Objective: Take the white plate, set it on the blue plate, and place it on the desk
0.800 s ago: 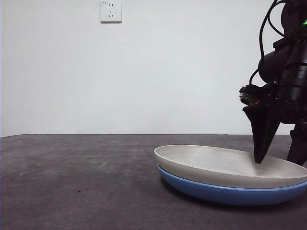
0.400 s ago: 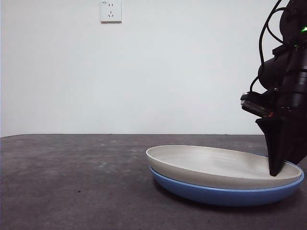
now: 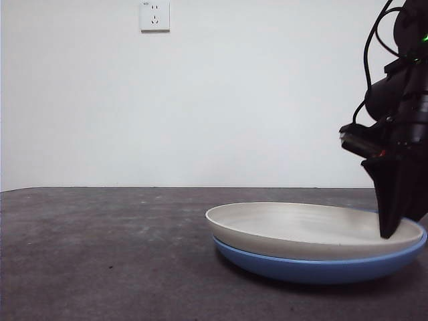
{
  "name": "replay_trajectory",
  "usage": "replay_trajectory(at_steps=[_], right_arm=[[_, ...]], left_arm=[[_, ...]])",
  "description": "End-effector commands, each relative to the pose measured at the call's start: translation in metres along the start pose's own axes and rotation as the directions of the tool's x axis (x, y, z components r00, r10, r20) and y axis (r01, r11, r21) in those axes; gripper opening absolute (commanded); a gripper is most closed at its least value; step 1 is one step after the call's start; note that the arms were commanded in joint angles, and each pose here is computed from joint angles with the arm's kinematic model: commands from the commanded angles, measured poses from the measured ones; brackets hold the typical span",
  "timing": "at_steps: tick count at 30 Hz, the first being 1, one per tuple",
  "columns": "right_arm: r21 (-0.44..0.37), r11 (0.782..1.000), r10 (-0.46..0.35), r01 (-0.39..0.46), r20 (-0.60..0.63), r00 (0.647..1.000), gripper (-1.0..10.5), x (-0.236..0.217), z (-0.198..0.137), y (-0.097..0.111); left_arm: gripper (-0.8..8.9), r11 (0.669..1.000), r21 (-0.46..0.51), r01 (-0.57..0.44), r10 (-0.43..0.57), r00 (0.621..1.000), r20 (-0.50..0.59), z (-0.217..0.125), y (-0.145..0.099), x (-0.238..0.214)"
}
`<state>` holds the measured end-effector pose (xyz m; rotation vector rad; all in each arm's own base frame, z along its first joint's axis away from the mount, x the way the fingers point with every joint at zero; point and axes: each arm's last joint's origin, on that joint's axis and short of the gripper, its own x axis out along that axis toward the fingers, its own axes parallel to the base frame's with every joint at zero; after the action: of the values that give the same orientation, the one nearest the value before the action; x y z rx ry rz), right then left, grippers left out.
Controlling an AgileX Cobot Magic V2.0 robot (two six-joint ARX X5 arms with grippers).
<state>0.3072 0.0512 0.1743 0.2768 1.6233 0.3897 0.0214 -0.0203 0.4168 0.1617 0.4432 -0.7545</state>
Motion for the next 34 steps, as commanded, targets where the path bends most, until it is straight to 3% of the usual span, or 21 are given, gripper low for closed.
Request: replay_trajectory(at_steps=[1, 7, 13, 27, 34], right_arm=[[-0.014, 1.000, -0.018, 0.019, 0.032, 0.999, 0.1, -0.012, 0.004, 0.002], [-0.043, 0.998, 0.051, -0.049, 0.061, 0.997, 0.1, -0.035, 0.010, 0.017], [-0.099, 0.993, 0.067, -0.059, 0.079, 0.995, 0.1, -0.040, 0.014, 0.041], [-0.169, 0.972, 0.175, -0.161, 0.070, 0.982, 0.1, -0.007, 0.018, 0.100], [-0.163, 0.972, 0.177, -0.172, 0.017, 0.984, 0.1, 0.015, 0.020, 0.110]], left_arm=[[6.26, 1.000, 0.015, 0.006, -0.006, 1.000, 0.016, 0.003, 0.000, -0.002], [6.26, 1.000, 0.015, 0.005, -0.006, 1.000, 0.019, 0.003, 0.000, -0.002], [6.26, 1.000, 0.015, 0.005, -0.006, 1.000, 0.022, 0.003, 0.000, -0.002], [6.26, 1.000, 0.015, 0.005, -0.006, 1.000, 0.023, 0.004, 0.000, -0.002], [6.26, 1.000, 0.015, 0.005, -0.006, 1.000, 0.023, 0.004, 0.000, -0.002]])
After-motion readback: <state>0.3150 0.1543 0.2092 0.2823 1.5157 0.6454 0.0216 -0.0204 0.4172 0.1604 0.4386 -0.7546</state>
